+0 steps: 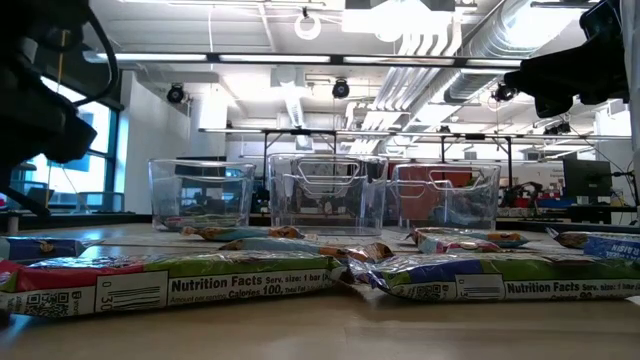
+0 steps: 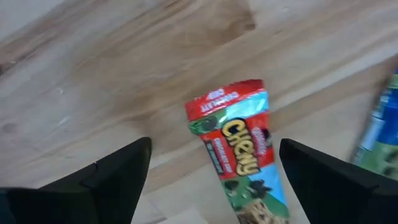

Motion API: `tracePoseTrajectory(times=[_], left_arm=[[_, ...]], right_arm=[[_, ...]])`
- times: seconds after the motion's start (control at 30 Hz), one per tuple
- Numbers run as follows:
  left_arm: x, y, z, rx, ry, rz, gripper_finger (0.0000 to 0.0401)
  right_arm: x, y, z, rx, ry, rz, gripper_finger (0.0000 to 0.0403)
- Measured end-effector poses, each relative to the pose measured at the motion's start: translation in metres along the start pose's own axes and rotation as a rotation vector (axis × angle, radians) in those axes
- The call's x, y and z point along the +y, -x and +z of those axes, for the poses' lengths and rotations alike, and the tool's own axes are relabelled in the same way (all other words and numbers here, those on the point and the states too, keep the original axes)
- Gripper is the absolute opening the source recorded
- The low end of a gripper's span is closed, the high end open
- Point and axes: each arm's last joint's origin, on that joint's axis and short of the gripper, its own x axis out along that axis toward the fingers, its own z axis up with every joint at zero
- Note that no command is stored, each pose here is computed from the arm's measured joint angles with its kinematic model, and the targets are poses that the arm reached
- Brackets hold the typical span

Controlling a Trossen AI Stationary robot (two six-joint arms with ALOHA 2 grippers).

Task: Pick and place Granola Bars by type
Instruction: Put the red granola bar into the left transparent bin

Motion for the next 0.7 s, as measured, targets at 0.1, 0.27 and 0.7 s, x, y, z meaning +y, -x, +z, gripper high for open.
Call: tracePoseTrajectory(times=[0.1,0.27,0.7], left_arm=[[-0.0021,-0.0062,0.0004,0.005,0.010,0.026,0.0351],[-0.0014,-0.0092,0.0007,0.009,0.013,0.050,0.0348],[0.0018,-0.0085,0.0010,-0.003,0.018,0.087,0.0214]], right_arm=[[0.0000,0.0000,0.0000,0.000,0.000,0.000,0.0145],[0.0000,0.0000,0.0002,-0.001,0.000,0.000,0.0145],[0.0000,0.0000,0.0002,-0.001,0.000,0.000,0.0145]])
